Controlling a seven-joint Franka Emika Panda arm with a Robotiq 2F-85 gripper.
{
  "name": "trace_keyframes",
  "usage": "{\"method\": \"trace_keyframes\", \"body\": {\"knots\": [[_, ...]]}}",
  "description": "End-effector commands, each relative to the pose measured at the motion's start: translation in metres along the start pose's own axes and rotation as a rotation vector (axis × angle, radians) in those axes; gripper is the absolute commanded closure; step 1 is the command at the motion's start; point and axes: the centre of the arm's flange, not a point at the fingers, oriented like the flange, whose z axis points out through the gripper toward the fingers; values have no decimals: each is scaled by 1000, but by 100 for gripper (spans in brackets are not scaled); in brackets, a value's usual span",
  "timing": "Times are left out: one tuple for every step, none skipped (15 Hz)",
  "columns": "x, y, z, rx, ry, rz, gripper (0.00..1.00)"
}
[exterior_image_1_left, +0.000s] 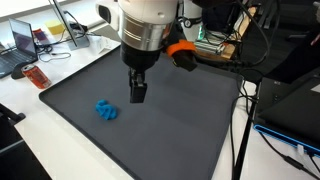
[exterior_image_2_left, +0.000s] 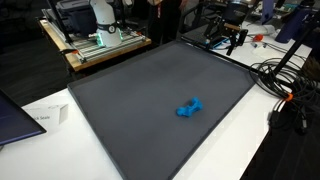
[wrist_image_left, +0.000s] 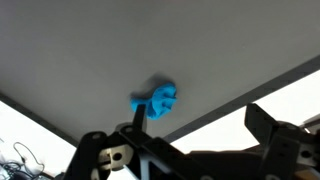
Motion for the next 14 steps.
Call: {"method": "trace_keyframes", "body": {"knots": [[22,-47,-8,-30,-76,133,0],[25,-52,-8,-42,-95,166,0],[26,-57,-8,-50,-102,211,0],[28,-62,-7,-58,-109,247,0],[30,-66,-7,-64,-114,277,0],[32,-71,-6,-72,-117,313,0],[34,-74,-6,-79,-121,342,0],[38,-77,-5,-84,-128,375,0],[42,-78,-5,-91,-132,405,0],[46,-79,-4,-101,-136,432,0],[48,-80,-3,-106,-139,456,0],[51,-80,0,-113,-140,477,0],[53,-80,2,-115,-143,495,0],[58,-80,4,-121,-147,518,0]]}}
